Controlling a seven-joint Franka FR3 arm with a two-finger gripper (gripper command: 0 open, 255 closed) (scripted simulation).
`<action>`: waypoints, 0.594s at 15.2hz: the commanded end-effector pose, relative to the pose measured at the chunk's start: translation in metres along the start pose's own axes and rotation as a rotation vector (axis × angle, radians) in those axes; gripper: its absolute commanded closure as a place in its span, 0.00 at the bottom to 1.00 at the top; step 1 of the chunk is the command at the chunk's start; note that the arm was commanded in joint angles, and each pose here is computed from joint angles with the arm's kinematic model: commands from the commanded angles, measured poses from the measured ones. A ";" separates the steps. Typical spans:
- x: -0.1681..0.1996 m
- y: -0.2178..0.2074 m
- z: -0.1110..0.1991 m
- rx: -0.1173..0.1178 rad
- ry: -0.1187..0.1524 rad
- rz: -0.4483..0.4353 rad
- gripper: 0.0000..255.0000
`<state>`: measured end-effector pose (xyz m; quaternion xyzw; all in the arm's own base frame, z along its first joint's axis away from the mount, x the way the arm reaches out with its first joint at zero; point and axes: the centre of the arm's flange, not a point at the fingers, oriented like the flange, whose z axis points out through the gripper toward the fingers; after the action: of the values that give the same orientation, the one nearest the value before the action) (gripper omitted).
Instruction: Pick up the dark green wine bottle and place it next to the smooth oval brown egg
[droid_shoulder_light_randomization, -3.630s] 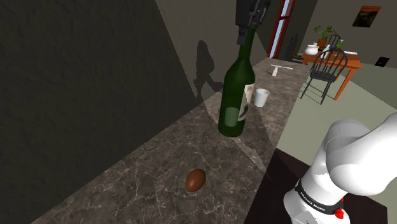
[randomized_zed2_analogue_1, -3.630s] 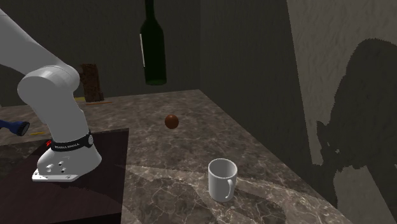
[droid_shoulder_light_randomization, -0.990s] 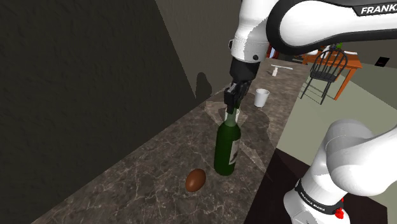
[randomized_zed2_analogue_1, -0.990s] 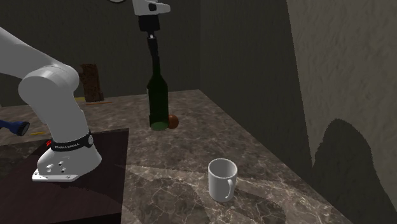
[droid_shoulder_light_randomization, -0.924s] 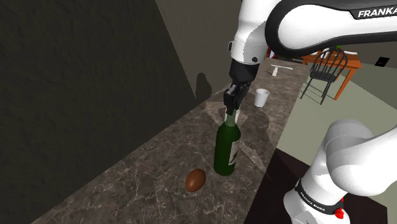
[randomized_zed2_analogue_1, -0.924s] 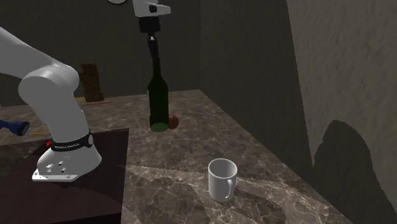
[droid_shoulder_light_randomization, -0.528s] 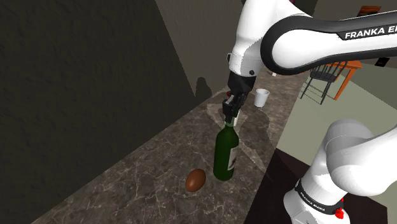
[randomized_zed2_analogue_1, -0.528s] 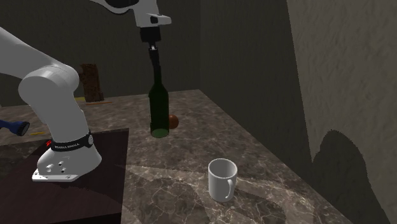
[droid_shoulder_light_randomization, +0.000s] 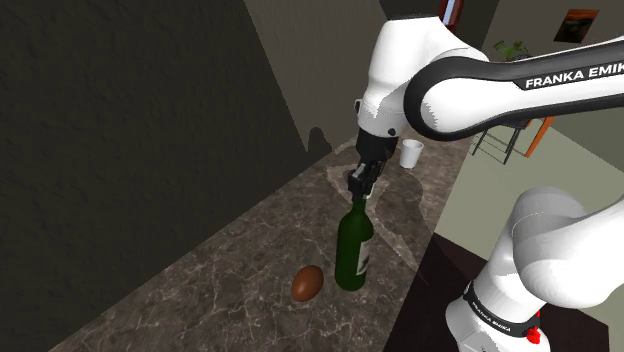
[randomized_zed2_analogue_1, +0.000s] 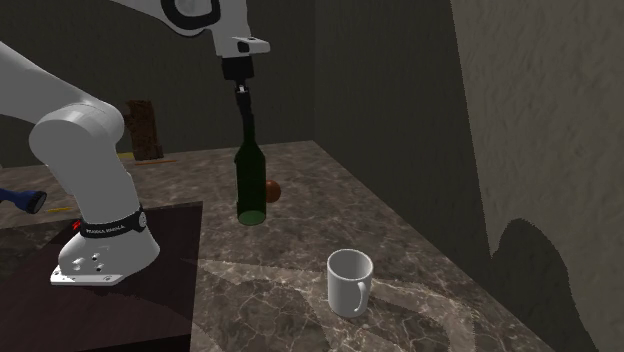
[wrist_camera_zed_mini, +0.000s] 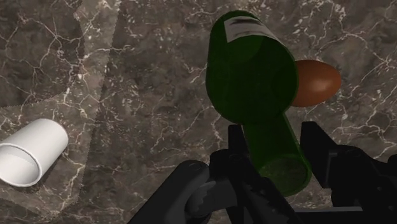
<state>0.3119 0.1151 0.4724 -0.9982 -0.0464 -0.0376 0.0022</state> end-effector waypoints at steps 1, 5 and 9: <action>0.000 0.000 0.001 0.000 0.001 0.000 1.00; 0.000 0.000 0.001 0.000 0.001 0.000 1.00; 0.000 0.000 0.001 0.000 0.001 0.000 0.00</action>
<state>0.3119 0.1150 0.4719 -0.9982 -0.0464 -0.0380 0.0023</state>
